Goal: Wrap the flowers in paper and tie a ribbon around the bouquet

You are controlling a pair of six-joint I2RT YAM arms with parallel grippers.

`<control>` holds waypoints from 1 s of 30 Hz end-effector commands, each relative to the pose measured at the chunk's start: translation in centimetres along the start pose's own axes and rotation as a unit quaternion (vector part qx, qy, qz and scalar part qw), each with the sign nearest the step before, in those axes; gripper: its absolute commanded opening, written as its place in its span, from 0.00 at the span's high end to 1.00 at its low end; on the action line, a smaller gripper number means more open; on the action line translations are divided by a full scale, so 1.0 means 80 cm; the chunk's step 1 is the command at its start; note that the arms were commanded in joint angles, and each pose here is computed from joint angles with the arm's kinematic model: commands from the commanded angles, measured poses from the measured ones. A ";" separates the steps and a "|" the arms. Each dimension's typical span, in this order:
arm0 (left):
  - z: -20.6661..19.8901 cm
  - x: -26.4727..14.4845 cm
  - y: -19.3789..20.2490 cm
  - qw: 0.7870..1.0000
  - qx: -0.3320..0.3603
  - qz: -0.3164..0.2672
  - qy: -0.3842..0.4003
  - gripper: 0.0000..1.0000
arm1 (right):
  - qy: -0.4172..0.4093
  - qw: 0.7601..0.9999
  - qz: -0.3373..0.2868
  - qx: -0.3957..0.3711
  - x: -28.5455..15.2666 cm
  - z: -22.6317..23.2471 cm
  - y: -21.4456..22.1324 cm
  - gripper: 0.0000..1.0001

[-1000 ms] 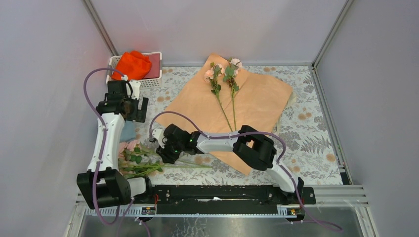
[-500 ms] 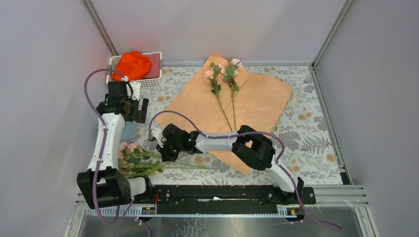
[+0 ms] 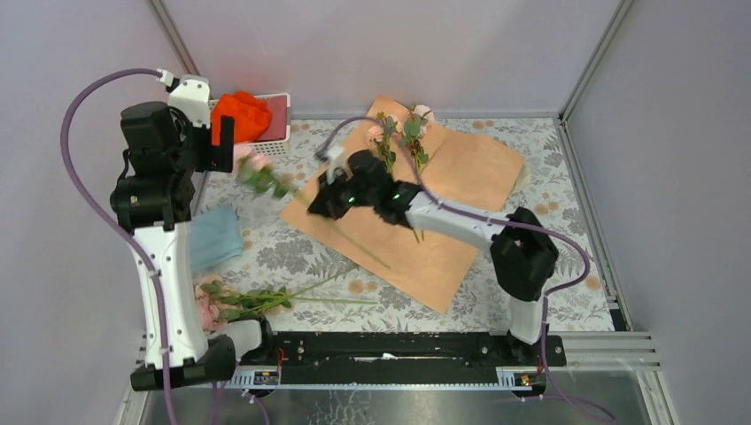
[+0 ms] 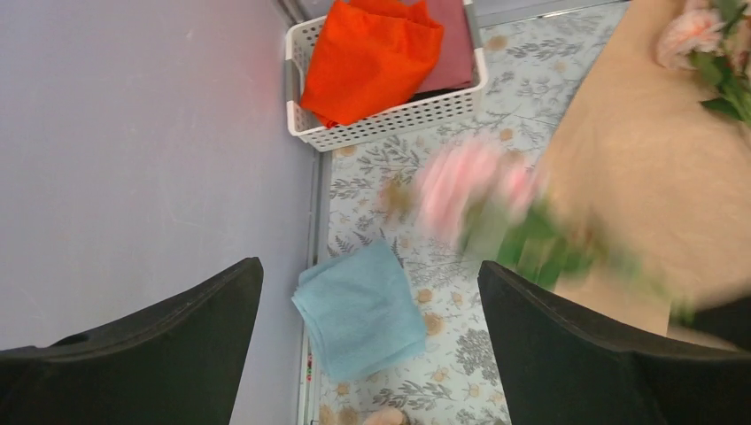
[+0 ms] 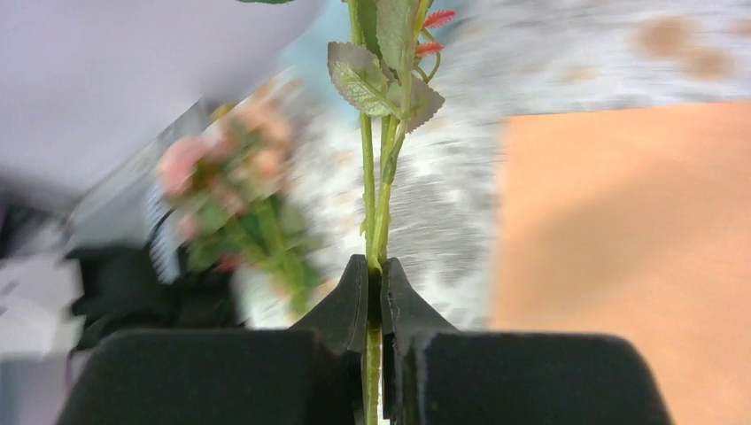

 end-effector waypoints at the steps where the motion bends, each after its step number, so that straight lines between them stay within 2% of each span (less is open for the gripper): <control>1: -0.023 0.002 0.027 0.997 -0.004 0.045 0.065 0.01 | 0.181 0.972 -0.130 0.076 -0.071 -0.139 -0.061 1.00; 5: -0.038 0.025 0.059 0.992 -0.010 0.084 0.088 0.01 | 0.346 0.922 -0.147 0.086 -0.110 -0.250 -0.055 1.00; 9: -0.048 0.038 0.087 0.990 -0.004 0.106 0.093 0.01 | 0.435 0.889 -0.121 0.078 -0.125 -0.313 -0.037 1.00; 12: -0.052 0.047 0.101 0.987 -0.003 0.125 0.096 0.01 | 0.454 0.882 -0.098 0.078 -0.125 -0.341 -0.025 0.97; 15: -0.055 0.052 0.106 0.986 -0.005 0.132 0.099 0.01 | 0.454 0.886 -0.049 0.081 -0.123 -0.343 -0.025 0.60; 17: -0.056 0.055 0.109 0.986 -0.007 0.136 0.099 0.01 | 0.442 0.893 -0.042 0.065 -0.125 -0.327 -0.035 0.48; 18: -0.056 0.056 0.109 0.986 -0.007 0.135 0.097 0.01 | 0.439 0.897 -0.041 0.046 -0.125 -0.312 -0.042 0.45; 21: -0.056 0.059 0.108 0.986 -0.012 0.137 0.097 0.01 | 0.408 0.912 -0.031 -0.033 -0.110 -0.238 -0.053 0.38; 23: -0.057 0.060 0.109 0.986 -0.014 0.135 0.099 0.01 | 0.358 0.930 -0.019 -0.087 -0.095 -0.175 -0.042 0.37; 25: -0.058 0.061 0.113 0.986 -0.014 0.136 0.100 0.01 | 0.287 0.951 -0.002 -0.119 -0.077 -0.113 -0.015 0.36; 27: -0.058 0.064 0.116 0.985 -0.013 0.141 0.096 0.01 | 0.163 0.978 0.028 -0.129 -0.054 -0.052 0.018 0.36; 30: -0.058 0.067 0.117 0.985 -0.013 0.144 0.095 0.01 | 0.012 0.988 0.067 -0.140 -0.026 0.017 0.072 0.42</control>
Point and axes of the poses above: each gripper's point midway between its finger pads, its own x axis out along the fingers, its own z axis along the line the jaws close on, y = z × x, the point moved 7 cm from there along -x, back along the fingers, and after that the axes turned 5 degrees about x, right-handed, at the moved point
